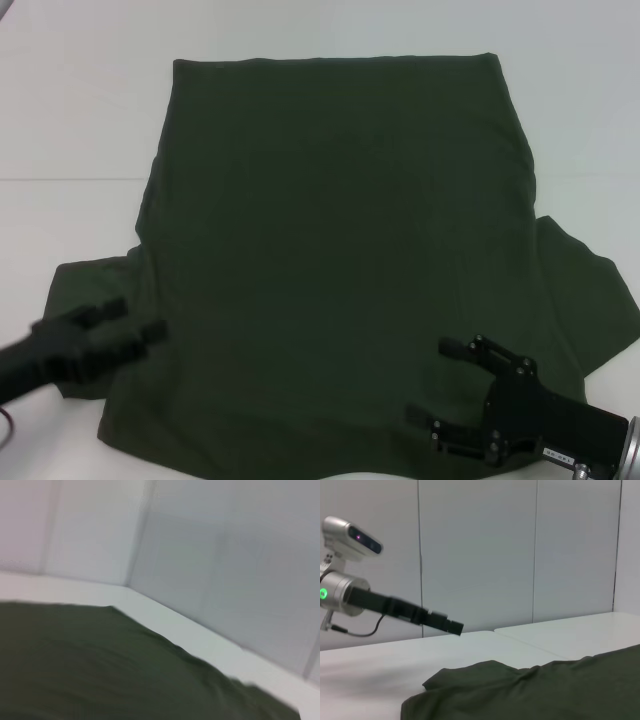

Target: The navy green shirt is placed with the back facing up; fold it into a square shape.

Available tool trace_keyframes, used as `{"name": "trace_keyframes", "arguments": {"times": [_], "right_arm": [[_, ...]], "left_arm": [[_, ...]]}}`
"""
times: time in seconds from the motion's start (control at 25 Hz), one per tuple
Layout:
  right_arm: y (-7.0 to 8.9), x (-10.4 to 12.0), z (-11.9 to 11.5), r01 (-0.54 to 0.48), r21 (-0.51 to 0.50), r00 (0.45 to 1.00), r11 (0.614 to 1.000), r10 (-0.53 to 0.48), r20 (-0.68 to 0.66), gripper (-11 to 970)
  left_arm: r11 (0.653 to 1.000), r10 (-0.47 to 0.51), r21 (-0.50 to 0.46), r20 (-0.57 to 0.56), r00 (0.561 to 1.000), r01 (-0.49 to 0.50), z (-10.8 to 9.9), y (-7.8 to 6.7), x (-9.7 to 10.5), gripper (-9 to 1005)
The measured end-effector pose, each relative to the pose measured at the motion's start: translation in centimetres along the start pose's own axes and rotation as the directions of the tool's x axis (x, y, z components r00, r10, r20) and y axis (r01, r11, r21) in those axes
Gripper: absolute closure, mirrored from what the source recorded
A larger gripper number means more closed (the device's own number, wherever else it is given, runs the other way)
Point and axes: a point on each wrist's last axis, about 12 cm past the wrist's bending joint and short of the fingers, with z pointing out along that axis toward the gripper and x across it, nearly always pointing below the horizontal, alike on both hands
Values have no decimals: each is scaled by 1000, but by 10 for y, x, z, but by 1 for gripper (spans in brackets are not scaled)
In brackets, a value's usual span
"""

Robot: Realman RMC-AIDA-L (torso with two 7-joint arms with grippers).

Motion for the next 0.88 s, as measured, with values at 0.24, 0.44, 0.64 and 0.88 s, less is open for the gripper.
{"name": "trace_keyframes", "arguments": {"times": [0.24, 0.44, 0.64, 0.88], "right_arm": [[0, 1, -1, -3, 3, 1000, 1000, 3, -1, 29], [1, 1, -2, -7, 3, 1000, 1000, 7, 0, 29], [2, 1, -2, -15, 0, 1000, 1000, 15, 8, 29], [2, -1, -2, -12, -4, 1000, 1000, 13, 16, 28]], "left_arm": [[946, -324, -28, -58, 944, 323, -15, 19, -29, 92], [799, -598, -172, -130, 791, 576, -25, 35, -45, 92], [678, -722, -300, -102, 684, 671, -32, 48, -49, 93], [584, -785, -458, -109, 610, 670, -41, 63, -57, 93]]}}
